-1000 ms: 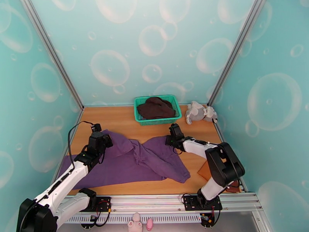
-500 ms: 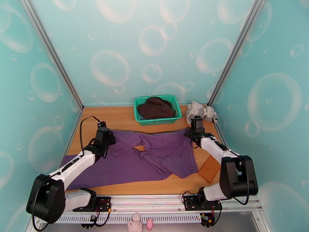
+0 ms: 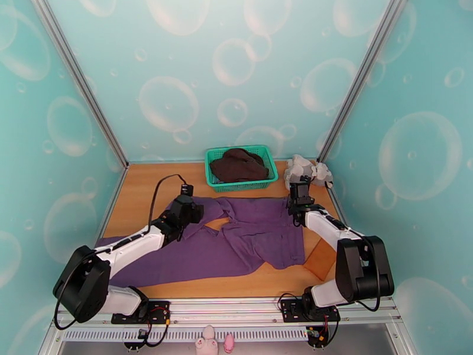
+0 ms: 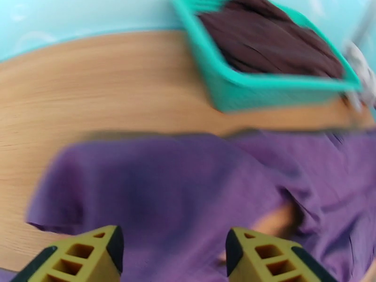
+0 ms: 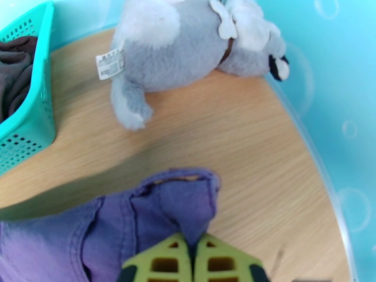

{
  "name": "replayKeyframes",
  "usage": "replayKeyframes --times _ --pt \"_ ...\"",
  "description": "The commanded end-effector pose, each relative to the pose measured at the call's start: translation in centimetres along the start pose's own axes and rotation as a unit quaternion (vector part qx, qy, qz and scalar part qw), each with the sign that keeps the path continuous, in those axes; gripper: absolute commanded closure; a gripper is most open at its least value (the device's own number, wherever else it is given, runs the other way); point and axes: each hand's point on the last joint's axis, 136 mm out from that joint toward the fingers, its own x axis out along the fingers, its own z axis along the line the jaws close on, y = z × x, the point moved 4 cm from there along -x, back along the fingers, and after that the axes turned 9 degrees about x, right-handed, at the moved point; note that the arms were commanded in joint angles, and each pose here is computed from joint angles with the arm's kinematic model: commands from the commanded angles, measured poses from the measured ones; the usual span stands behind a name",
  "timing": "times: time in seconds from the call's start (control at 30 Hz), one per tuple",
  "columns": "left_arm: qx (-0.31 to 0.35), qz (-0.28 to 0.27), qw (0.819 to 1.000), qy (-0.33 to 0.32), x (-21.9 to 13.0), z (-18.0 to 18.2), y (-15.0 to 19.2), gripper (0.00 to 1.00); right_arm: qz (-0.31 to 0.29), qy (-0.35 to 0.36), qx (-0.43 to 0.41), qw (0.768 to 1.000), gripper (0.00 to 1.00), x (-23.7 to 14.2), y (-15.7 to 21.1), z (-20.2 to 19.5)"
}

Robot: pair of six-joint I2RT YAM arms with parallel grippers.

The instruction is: Fold and stack the trousers

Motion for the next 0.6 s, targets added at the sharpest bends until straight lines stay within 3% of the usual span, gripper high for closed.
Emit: replayKeyframes --times 0.0,0.03,0.1,0.17,0.2,0.4,0.57 --pt "0.062 0.091 0.994 -0.007 1.8 -0.7 4.4 0.41 -0.049 0.018 -0.011 0.999 0.79 -1.1 -2.0 0.2" --pt "0.074 0.097 0.993 -0.005 2.2 -1.1 4.8 0.42 -0.047 0.004 -0.010 0.999 0.60 -1.3 -1.9 0.8" --pt "0.084 0.103 0.991 -0.013 3.1 -1.6 5.2 0.44 -0.047 -0.034 0.000 0.998 0.49 -2.3 -2.1 1.7" --pt "0.086 0.107 0.990 -0.021 4.1 -1.7 5.3 0.47 -0.050 -0.093 0.015 0.994 0.26 -4.2 -2.3 3.0" --pt "0.088 0.107 0.990 -0.023 4.5 -1.8 5.4 0.47 -0.049 -0.124 0.021 0.991 0.19 -5.1 -2.2 3.7" --pt "0.090 0.085 0.991 -0.044 5.9 -2.6 3.5 0.54 0.006 -0.311 0.053 0.949 0.13 -9.7 2.0 8.0" --pt "0.098 0.089 0.990 -0.054 6.7 -3.4 3.0 0.54 0.087 -0.374 0.083 0.920 0.12 -7.8 7.7 9.7"
